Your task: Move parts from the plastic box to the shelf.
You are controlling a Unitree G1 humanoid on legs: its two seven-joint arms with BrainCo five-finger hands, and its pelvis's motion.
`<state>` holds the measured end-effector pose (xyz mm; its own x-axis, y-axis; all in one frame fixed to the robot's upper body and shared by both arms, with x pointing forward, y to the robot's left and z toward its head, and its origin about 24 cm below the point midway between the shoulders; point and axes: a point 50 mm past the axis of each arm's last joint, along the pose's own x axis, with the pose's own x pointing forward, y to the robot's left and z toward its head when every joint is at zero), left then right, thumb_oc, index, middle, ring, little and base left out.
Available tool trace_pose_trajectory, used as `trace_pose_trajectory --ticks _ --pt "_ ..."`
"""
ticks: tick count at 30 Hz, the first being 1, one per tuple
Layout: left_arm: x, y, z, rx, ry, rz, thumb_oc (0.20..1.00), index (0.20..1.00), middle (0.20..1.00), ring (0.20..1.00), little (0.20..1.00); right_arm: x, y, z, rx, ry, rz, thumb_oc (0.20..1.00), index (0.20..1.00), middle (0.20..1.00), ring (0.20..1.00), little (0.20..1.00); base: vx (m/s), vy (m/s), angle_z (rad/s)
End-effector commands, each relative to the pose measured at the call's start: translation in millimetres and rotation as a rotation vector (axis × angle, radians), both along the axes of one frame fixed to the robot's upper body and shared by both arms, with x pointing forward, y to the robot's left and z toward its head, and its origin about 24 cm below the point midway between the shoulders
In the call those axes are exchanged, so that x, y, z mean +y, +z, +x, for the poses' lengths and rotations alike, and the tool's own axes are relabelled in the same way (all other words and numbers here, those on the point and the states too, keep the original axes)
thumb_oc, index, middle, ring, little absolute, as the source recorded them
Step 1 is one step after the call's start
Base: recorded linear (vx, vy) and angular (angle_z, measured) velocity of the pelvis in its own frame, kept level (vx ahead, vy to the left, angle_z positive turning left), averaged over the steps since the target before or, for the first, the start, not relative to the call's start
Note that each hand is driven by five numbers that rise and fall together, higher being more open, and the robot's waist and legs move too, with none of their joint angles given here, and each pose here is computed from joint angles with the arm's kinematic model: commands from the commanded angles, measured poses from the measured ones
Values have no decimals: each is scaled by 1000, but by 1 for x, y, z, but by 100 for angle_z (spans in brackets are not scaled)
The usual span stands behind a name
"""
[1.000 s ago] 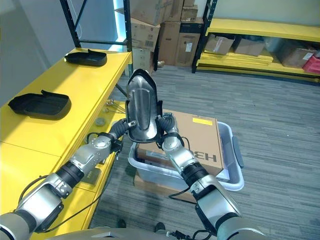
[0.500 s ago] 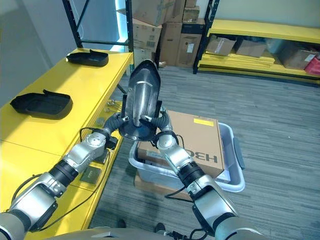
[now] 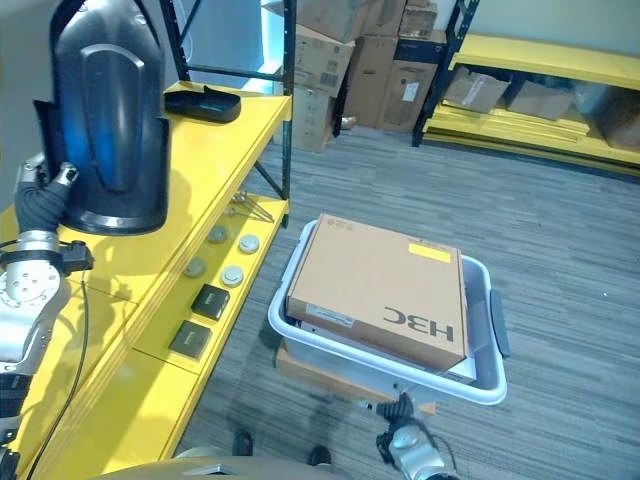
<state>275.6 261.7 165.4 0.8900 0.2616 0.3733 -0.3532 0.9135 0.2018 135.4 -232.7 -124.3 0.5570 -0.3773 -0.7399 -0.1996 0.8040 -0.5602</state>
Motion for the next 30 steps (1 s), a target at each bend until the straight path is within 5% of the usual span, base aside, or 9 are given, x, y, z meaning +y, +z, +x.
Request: trace_pose_trajectory --ticks 1,7,16,30 --pt "-13 34 -4 -188 -91 47 200 200 200 200 200 18 19 49 -142 176 -35 1000 1000 1000 1000 1000 -77 33 69" --pt "-16 45 -25 -328 -154 56 200 200 200 200 200 3 -11 -6 30 66 -89 1000 1000 1000 1000 1000 -73 -41 185" --pt "17 26 -47 -283 62 29 200 200 200 200 200 -14 -20 -22 141 130 -140 1000 1000 1000 1000 1000 -114 -84 116" --pt "5 10 -52 -277 -17 -42 200 200 200 200 200 -27 -27 -52 208 76 -191 1000 1000 1000 1000 1000 -74 84 89"
